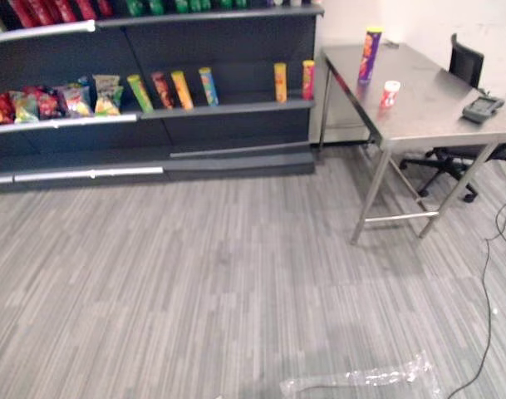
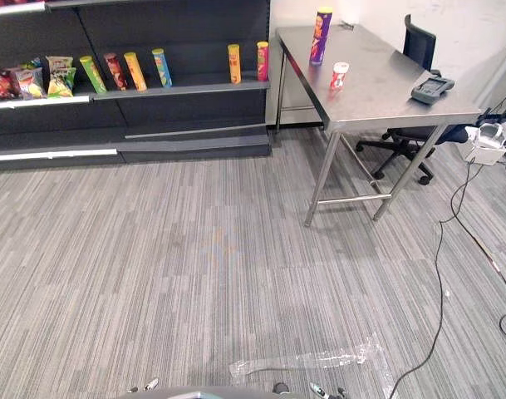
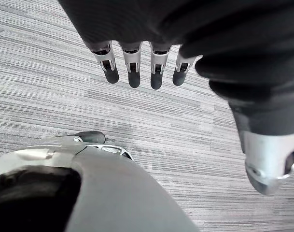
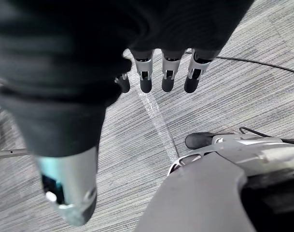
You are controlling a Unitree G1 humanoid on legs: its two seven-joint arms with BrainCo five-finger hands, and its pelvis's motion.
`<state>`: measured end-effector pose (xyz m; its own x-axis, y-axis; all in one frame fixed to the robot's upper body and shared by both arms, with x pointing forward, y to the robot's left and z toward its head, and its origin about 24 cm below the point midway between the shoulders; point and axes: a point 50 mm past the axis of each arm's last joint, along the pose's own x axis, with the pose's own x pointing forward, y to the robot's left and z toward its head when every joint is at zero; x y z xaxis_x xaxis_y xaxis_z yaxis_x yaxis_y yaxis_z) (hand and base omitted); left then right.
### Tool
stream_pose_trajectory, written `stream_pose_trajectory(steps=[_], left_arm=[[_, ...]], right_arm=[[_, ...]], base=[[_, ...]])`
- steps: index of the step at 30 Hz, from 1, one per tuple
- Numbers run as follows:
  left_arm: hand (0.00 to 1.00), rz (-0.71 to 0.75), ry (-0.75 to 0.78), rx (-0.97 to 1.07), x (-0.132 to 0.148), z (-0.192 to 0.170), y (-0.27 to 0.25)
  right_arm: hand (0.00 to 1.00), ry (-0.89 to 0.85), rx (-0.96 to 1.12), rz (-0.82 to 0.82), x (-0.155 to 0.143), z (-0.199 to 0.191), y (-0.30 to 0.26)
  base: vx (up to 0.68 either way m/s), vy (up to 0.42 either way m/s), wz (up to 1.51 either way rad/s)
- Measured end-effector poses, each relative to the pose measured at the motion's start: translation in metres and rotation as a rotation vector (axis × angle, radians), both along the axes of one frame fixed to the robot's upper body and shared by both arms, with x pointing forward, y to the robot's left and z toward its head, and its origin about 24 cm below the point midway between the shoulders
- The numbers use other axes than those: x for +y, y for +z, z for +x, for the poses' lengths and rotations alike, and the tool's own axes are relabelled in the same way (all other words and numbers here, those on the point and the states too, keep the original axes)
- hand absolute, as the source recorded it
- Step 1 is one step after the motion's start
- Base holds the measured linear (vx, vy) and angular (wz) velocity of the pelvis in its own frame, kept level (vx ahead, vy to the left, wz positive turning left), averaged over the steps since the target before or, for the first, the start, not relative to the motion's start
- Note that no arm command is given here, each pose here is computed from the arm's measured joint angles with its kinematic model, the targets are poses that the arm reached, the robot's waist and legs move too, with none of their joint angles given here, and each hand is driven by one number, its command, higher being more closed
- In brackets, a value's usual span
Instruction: Put the gum and the chips on the shelf.
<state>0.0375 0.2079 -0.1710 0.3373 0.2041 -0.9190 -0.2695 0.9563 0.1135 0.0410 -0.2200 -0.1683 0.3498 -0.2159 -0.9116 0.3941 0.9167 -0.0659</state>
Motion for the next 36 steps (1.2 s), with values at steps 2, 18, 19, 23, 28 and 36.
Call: stream_pose_trajectory(steps=[2, 18, 19, 23, 28, 36], left_arm=[[0.00, 0.002, -0.001, -0.009, 0.001, 0.003, 0.000], [0.00, 0.000, 0.029, -0.036, 0.002, 0.007, 0.001], [0.00, 0.000, 0.030, -0.036, 0.002, 0.007, 0.001], [0.00, 0.000, 0.029, -0.035, 0.002, 0.007, 0.001], [0.00, 0.001, 0.029, -0.034, 0.003, 0.007, 0.001], [0.00, 0.013, 0.027, -0.033, 0.007, 0.007, 0.002]], right_arm=[[0.00, 0.001, -0.012, 0.001, 0.001, 0.005, 0.000], [0.00, -0.037, -0.071, 0.022, 0.002, 0.025, 0.002], [0.00, -0.044, -0.072, 0.024, 0.002, 0.025, 0.002], [0.00, -0.059, -0.070, 0.025, 0.003, 0.024, 0.002], [0.00, -0.060, -0.068, 0.020, 0.003, 0.024, 0.002], [0.00, -0.064, -0.063, 0.021, 0.006, 0.023, 0.001]], base=[[0.04, 0.019, -0.11], [-0.04, -0.010, -0.06], [-0.07, -0.022, 0.02], [-0.02, -0.007, 0.02], [0.01, 0.001, 0.00], [0.01, 0.003, 0.02]])
